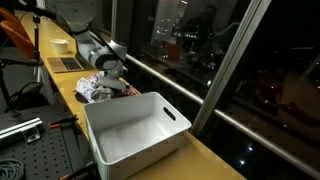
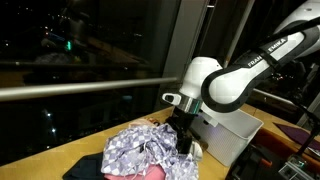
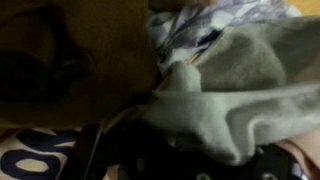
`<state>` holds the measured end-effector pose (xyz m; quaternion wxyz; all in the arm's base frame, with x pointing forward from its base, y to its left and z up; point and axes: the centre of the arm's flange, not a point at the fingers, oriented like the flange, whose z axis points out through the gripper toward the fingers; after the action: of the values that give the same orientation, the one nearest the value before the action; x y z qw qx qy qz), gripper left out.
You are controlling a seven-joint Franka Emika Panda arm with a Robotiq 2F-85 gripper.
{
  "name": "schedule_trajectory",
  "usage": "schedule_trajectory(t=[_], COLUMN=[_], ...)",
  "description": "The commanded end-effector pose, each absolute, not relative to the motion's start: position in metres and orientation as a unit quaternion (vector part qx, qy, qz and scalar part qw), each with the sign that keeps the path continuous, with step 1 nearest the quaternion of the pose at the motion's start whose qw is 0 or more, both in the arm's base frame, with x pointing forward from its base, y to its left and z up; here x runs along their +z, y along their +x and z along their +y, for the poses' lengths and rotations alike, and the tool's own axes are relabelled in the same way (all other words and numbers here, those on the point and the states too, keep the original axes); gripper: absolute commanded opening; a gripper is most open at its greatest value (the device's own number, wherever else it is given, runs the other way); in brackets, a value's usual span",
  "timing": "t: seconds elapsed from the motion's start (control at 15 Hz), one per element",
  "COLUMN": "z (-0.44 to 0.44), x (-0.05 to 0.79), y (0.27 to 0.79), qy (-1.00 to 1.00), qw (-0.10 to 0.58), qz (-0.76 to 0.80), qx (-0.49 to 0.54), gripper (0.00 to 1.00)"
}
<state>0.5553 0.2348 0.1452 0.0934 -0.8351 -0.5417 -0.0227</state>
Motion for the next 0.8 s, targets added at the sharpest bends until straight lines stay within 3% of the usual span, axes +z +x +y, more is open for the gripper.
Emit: schedule_trajectory(t=[0.0, 0.53, 0.73], z=[0.205, 0.127, 0.102], x=[0.153, 0.231, 0.257], y=[0.556, 0.523, 0.504], qy=[-0.845, -0.872, -0.874], qw=[0.101, 0.114, 0.125], qz=[-0.524, -0.468, -0.457], qx=[-0.038, -0.089, -0.113], gripper=[0.74, 0.12, 0.00])
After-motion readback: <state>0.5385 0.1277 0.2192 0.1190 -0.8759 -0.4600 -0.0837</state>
